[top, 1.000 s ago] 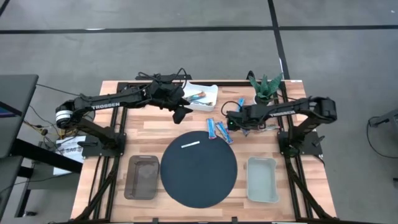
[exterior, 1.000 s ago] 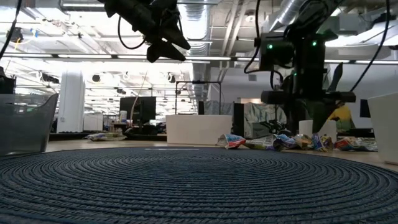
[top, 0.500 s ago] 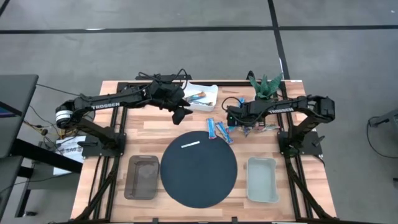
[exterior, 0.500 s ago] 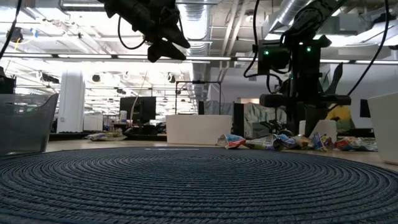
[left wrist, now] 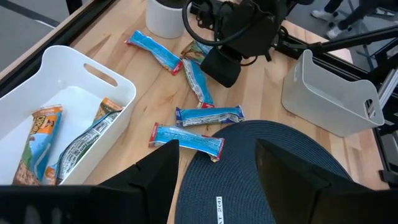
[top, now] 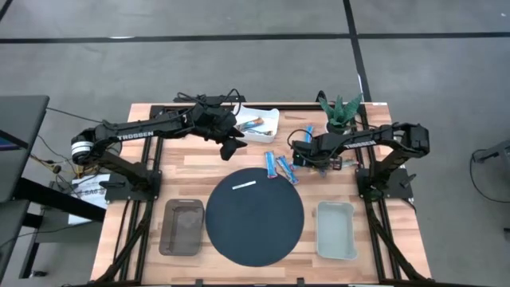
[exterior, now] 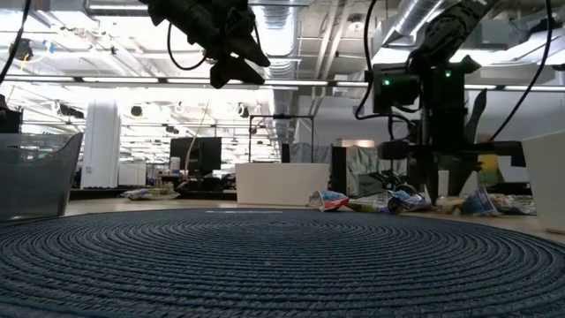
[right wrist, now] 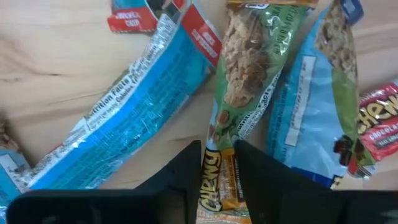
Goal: Pick and place Granola Bars by type
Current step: Put the yellow granola bar into the white bin
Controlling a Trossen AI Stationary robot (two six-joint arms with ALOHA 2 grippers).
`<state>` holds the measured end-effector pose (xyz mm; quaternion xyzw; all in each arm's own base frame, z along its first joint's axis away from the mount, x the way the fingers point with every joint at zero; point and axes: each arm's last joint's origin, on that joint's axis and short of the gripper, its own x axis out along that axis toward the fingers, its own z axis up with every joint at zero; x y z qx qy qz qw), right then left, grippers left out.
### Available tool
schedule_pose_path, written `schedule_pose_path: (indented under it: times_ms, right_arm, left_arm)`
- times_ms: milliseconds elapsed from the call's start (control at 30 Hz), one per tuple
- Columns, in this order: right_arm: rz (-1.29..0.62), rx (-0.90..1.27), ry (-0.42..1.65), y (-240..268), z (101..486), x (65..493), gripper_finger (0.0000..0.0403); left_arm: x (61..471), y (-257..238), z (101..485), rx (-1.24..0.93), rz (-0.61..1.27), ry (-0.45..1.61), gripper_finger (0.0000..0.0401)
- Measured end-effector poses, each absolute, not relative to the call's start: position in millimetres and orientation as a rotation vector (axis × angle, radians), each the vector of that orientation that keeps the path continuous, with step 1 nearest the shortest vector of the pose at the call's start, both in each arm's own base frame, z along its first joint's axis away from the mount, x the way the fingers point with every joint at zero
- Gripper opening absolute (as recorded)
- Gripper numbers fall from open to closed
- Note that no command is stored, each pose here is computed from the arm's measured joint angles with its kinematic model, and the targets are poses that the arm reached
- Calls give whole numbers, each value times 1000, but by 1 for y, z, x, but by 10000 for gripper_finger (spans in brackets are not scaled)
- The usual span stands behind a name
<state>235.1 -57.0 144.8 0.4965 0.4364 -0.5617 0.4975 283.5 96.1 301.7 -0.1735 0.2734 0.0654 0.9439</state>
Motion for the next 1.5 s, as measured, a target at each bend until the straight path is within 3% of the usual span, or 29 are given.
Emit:
schedule_pose_path:
  times_ms: [267,500,767,1167,1500]
  right_arm:
    - [-1348,1184,1052,-54,145,236,12]
    - [-1320,1155,990,-50,156,246,19]
    - [-1235,962,775,-55,215,264,9]
    - [-858,576,542,-109,291,301,8]
    - [-698,482,496,-136,305,302,11]
  left_arm:
    - [284,96,302,-354,133,557,203]
    - [284,96,302,-345,130,558,203]
    - [284,96,302,-345,130,557,203]
    - [284,96,302,-360,137,556,203]
    - [284,96,302,-371,141,556,203]
